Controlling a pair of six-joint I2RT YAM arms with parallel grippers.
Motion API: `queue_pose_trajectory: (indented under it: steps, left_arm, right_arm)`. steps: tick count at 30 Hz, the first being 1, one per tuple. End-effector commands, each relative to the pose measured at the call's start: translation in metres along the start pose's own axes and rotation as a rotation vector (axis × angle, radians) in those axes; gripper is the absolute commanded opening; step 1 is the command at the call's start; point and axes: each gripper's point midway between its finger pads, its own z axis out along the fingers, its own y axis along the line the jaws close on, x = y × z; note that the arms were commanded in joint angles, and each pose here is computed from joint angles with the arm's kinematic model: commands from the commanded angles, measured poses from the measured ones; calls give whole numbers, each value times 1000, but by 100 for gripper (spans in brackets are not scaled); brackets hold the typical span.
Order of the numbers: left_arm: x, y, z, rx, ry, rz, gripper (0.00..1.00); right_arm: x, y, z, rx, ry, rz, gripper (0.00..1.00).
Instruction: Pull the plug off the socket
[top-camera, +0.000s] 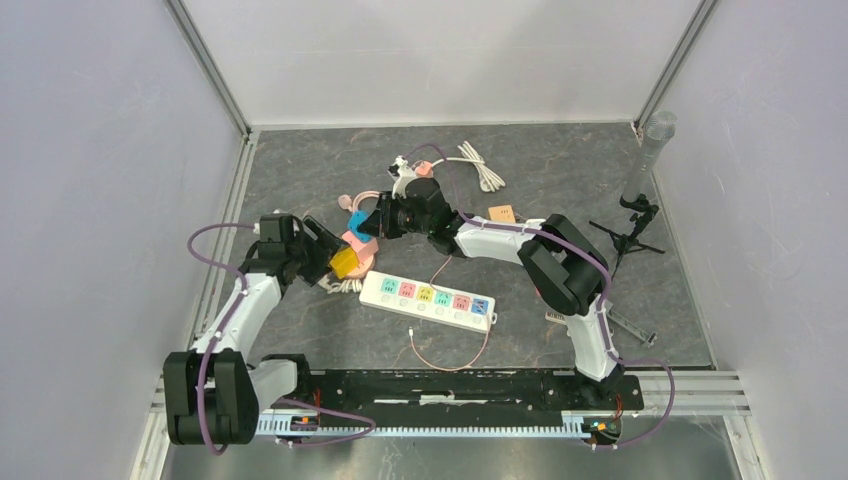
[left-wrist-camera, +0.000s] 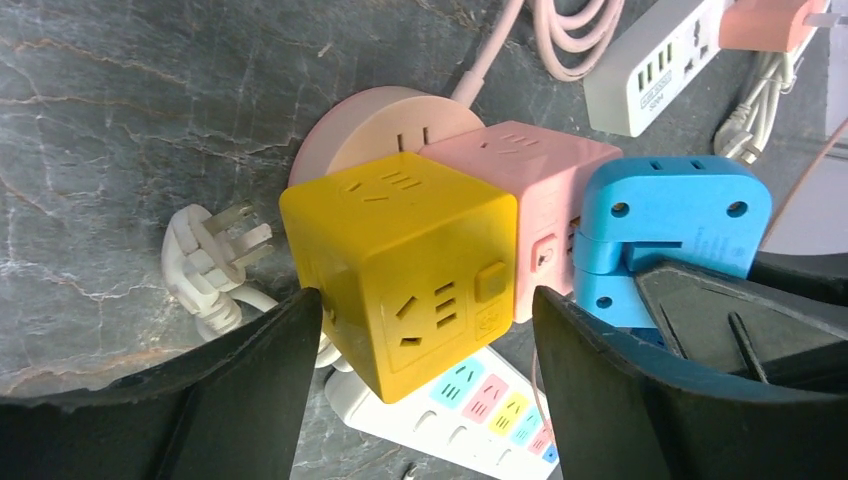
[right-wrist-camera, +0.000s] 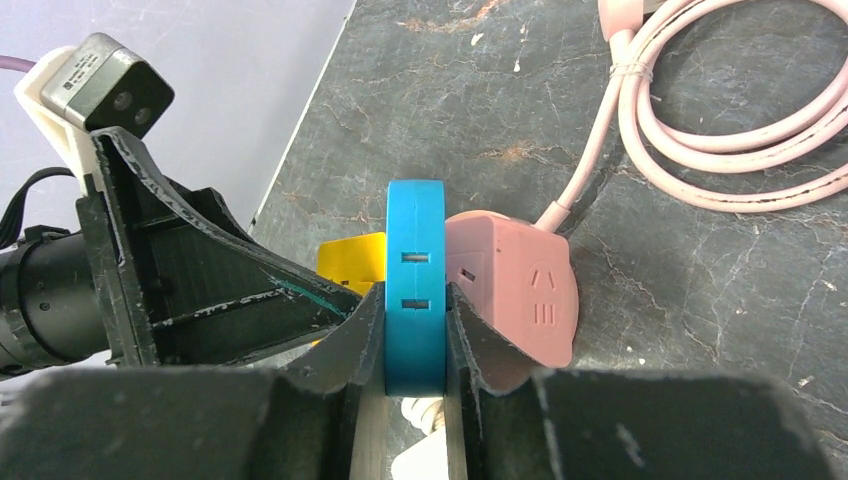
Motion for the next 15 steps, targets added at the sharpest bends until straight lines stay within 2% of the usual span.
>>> queue_pose_trajectory:
  steps: [1,11,15]
  left_arm:
    - [-1,-18,-2,85,5,-10,85]
    - [12,6,19,-9,80,-14,95]
    - [22,13,26,-39,93,-6,93]
  right_arm:
    - [-19,31,-8,-76,-45,8,0]
    - [-18,44,-11,-145,-36,1,0]
    - [-20,61,-20,-222,-29,-29,0]
